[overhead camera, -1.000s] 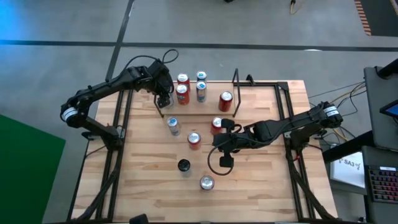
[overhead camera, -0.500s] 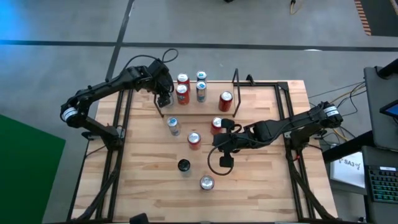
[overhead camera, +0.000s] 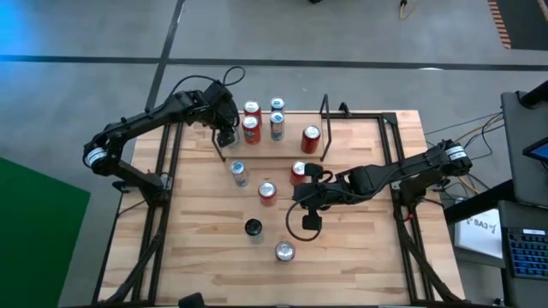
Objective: Place canned beverage on shelf
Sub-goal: Put the left white soda can on the shelf aligned with the other white soda can
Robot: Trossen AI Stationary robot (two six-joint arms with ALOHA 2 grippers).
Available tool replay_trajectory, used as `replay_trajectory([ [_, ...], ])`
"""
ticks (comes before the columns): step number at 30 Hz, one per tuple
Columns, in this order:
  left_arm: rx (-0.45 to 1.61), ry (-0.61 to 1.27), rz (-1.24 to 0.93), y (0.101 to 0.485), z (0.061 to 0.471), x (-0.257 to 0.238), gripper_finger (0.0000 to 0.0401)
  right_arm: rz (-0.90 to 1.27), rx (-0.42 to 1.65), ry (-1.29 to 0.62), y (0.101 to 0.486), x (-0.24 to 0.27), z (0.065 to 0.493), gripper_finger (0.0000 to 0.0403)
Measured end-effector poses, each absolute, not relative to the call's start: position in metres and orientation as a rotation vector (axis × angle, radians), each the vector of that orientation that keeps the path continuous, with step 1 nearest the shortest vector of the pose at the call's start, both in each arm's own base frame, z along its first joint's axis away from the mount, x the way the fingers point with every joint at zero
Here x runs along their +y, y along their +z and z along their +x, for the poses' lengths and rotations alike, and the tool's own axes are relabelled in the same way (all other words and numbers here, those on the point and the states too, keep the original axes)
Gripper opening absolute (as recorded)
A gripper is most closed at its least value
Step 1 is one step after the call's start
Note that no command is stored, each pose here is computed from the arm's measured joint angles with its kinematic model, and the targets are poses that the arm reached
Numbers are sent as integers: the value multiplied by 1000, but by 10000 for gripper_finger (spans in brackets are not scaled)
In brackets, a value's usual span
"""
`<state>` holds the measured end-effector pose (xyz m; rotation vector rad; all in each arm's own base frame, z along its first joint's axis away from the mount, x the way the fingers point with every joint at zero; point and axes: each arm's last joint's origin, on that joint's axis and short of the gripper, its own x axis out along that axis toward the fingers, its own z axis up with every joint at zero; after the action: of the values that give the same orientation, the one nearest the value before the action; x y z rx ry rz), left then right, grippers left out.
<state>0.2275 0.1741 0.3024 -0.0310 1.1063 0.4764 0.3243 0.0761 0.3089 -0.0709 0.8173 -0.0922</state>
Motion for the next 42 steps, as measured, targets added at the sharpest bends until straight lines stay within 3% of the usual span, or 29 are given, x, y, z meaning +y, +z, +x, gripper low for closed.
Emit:
replay_trajectory([
  [33,1104,485,-41,290,227,175,254,-70,817,-93,309,76,324,9],
  [42,1109,496,-43,289,227,175,305,-70,817,-93,309,76,324,9],
])
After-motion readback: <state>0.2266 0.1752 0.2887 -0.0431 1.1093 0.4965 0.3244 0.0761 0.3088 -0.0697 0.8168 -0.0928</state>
